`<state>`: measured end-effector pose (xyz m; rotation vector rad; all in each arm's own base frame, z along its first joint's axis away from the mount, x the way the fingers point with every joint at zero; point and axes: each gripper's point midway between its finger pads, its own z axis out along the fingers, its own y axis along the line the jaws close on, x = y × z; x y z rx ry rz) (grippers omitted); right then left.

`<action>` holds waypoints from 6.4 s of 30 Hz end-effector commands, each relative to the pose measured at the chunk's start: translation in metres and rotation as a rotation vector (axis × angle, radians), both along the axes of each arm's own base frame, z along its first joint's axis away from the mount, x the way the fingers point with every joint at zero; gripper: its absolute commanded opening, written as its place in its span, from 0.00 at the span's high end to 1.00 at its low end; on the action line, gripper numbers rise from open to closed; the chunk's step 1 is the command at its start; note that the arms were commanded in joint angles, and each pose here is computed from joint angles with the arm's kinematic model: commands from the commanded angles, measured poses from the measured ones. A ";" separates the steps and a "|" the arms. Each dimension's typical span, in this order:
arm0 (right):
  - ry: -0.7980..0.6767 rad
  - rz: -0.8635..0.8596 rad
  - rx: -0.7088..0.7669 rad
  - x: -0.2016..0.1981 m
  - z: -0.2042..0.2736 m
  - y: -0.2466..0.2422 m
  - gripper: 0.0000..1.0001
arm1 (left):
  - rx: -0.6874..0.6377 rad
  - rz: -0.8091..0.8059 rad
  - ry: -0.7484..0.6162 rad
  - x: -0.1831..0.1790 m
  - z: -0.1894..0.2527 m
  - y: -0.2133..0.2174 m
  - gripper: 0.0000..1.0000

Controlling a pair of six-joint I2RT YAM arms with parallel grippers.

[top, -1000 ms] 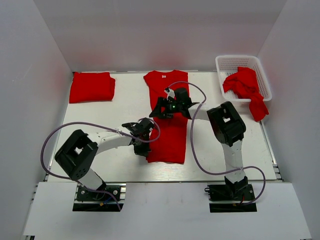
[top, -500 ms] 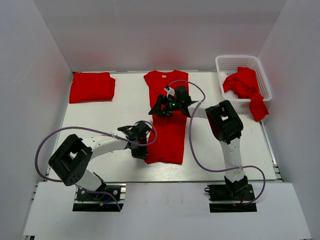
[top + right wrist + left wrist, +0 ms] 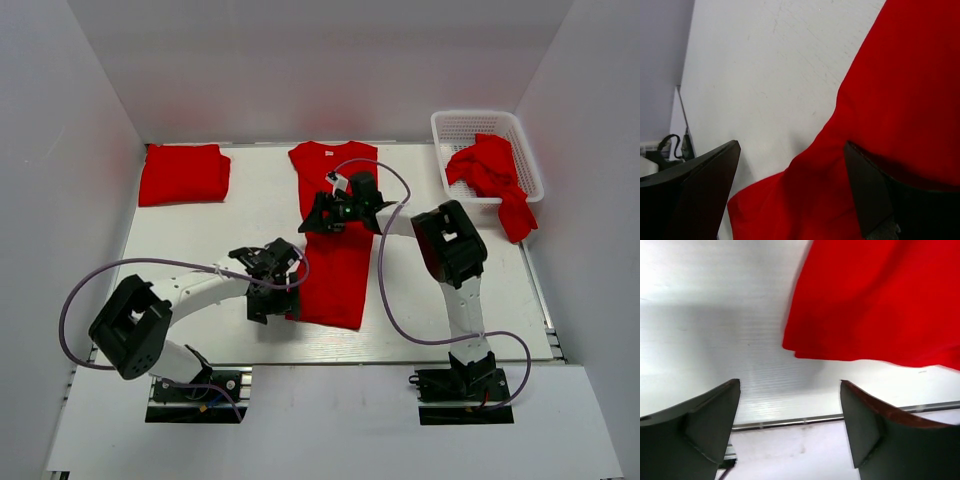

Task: Fold and stack the t-shirts
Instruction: Rotate the tshirt 90 degrees, then grab the bottom of the folded rectangular tshirt with both arms, then fold the folded rectangular tshirt in 1/3 of the way

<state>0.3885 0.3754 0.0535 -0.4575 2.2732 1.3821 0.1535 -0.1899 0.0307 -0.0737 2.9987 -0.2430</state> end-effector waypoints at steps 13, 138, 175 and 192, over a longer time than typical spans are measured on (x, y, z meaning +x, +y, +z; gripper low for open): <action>-0.202 -0.369 -0.325 -0.044 0.102 -0.100 0.10 | 0.068 0.043 -0.328 0.049 0.088 0.021 0.00; -0.029 -0.472 -0.518 0.006 0.075 -0.146 1.00 | -0.065 -0.044 -0.650 0.301 0.100 -0.055 1.00; -0.060 -0.298 -0.453 0.018 0.087 -0.139 0.10 | 0.026 -0.024 -0.606 0.321 0.123 -0.021 0.01; -0.137 0.005 -0.317 -0.013 0.069 -0.029 0.10 | -0.040 0.114 -0.390 0.103 0.082 0.055 0.01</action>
